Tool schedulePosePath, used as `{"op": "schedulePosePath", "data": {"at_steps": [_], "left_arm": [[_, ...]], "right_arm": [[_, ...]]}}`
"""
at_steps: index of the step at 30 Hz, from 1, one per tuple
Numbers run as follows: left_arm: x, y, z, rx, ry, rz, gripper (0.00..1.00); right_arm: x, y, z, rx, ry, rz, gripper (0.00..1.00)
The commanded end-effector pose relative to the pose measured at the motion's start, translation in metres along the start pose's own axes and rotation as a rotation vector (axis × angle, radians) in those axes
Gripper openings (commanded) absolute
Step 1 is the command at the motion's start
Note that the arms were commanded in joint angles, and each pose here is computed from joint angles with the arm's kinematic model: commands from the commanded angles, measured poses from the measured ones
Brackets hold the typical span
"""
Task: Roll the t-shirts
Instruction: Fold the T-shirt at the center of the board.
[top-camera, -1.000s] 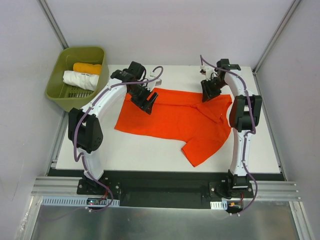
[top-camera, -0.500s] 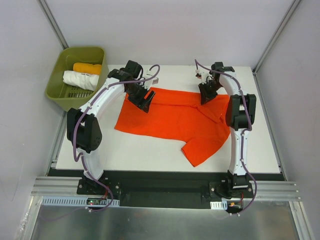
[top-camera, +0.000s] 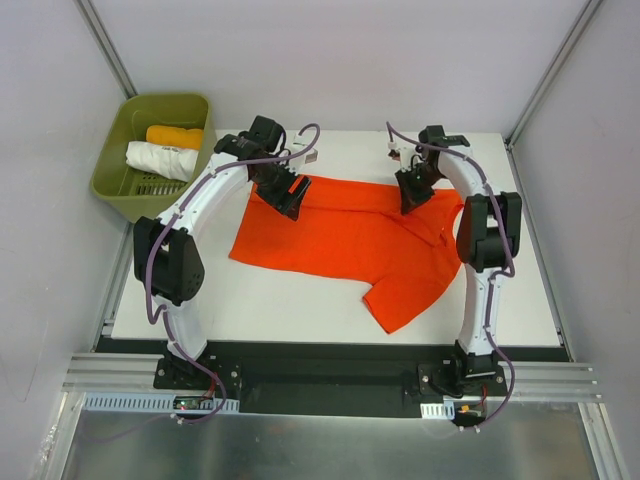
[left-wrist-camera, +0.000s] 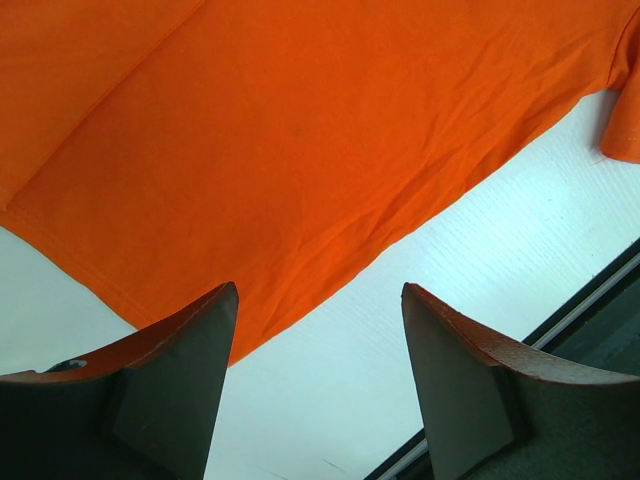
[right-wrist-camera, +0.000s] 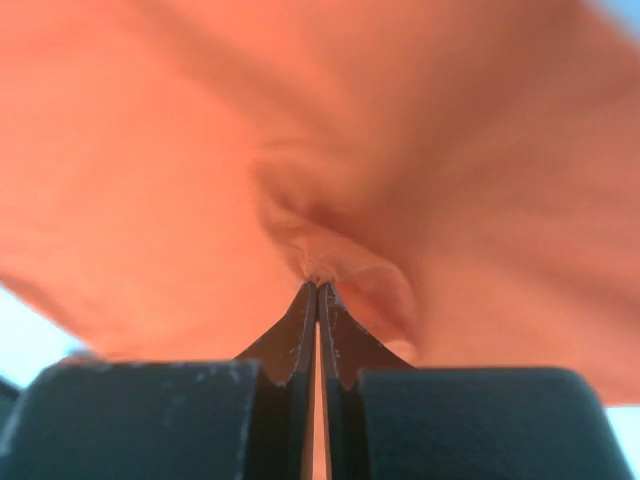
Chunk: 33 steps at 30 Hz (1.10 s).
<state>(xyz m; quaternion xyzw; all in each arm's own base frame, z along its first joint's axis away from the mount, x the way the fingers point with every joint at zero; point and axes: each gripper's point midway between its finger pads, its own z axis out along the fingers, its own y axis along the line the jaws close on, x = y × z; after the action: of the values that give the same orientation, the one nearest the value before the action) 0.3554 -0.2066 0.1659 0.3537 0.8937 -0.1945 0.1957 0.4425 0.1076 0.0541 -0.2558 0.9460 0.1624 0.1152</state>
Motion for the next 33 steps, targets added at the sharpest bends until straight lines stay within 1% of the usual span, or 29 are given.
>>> {"op": "schedulePosePath", "data": {"at_steps": [1,2,3,4,5,6,10,12,14,15,16,18,20,21,22,23,24,25,26,27,28,29,30,32,33], "left_arm": [[-0.010,0.002,-0.012,-0.020,-0.027,0.031,0.67],[-0.010,0.003,-0.012,-0.025,-0.024,0.023,0.67],[-0.009,0.004,-0.012,-0.032,-0.021,0.009,0.67],[-0.008,0.003,-0.013,-0.031,-0.019,0.008,0.67],[-0.006,0.003,-0.012,-0.029,-0.013,0.004,0.67],[-0.006,0.003,-0.014,-0.030,-0.016,0.010,0.67],[0.002,0.004,-0.018,-0.052,-0.004,0.031,0.67],[0.002,0.005,-0.017,-0.056,0.002,0.031,0.67],[0.001,0.007,-0.014,-0.056,0.004,0.022,0.67],[0.000,0.008,-0.013,-0.059,0.005,0.020,0.67],[0.002,0.011,-0.009,-0.064,0.017,0.020,0.67],[0.007,0.025,-0.003,-0.121,0.050,0.031,0.66],[0.017,0.047,0.008,-0.180,0.105,0.009,0.63],[0.016,0.054,0.010,-0.189,0.109,-0.008,0.60],[0.023,0.070,0.018,-0.193,0.130,-0.050,0.57],[0.024,0.079,0.021,-0.199,0.132,-0.083,0.48],[0.019,0.087,0.022,-0.205,0.122,-0.096,0.43],[0.024,0.097,0.032,-0.205,0.141,-0.112,0.36],[0.025,0.107,0.033,-0.211,0.145,-0.109,0.16],[0.019,0.115,0.033,-0.226,0.134,-0.103,0.08],[0.023,0.123,0.043,-0.222,0.152,-0.113,0.00],[0.023,0.131,0.044,-0.228,0.149,-0.122,0.00],[0.016,0.137,0.043,-0.235,0.133,-0.120,0.00],[0.019,0.149,0.053,-0.244,0.150,-0.121,0.00],[0.013,0.155,0.051,-0.260,0.137,-0.115,0.00]], "right_arm": [[0.005,0.067,-0.036,-0.021,-0.029,-0.009,0.06],[0.009,0.077,-0.034,-0.029,-0.016,-0.010,0.09],[0.013,0.093,-0.028,-0.037,0.007,-0.008,0.14],[0.016,0.100,-0.031,-0.026,0.010,-0.009,0.33],[0.023,0.105,-0.029,-0.011,0.032,-0.007,0.41],[0.025,0.107,-0.031,0.025,0.037,-0.021,0.45],[0.013,0.100,-0.059,0.061,-0.029,-0.003,0.46],[0.006,0.081,-0.071,0.099,-0.065,0.019,0.46],[0.006,0.061,-0.071,0.128,-0.063,0.029,0.45],[0.008,0.043,-0.073,0.144,-0.067,0.056,0.44],[0.011,0.034,-0.072,0.151,-0.060,0.061,0.41],[0.019,0.003,-0.070,0.190,-0.043,0.080,0.38],[0.025,-0.017,-0.069,0.205,-0.032,0.090,0.33],[0.032,-0.033,-0.067,0.220,-0.019,0.116,0.31],[0.031,-0.042,-0.067,0.231,-0.022,0.121,0.26],[0.033,-0.049,-0.067,0.239,-0.019,0.128,0.24],[0.037,-0.062,-0.062,0.242,-0.011,0.138,0.21],[0.036,-0.067,-0.061,0.246,-0.010,0.137,0.13],[0.030,-0.071,-0.062,0.257,-0.020,0.124,0.10],[0.032,-0.083,-0.063,0.268,-0.026,0.138,0.07],[0.033,-0.088,-0.058,0.268,-0.014,0.132,0.02],[0.027,-0.096,-0.061,0.284,-0.031,0.130,0.01],[0.026,-0.100,-0.060,0.287,-0.030,0.130,0.01],[0.021,-0.108,-0.057,0.296,-0.034,0.115,0.01],[0.020,-0.111,-0.055,0.301,-0.033,0.111,0.01]]}}
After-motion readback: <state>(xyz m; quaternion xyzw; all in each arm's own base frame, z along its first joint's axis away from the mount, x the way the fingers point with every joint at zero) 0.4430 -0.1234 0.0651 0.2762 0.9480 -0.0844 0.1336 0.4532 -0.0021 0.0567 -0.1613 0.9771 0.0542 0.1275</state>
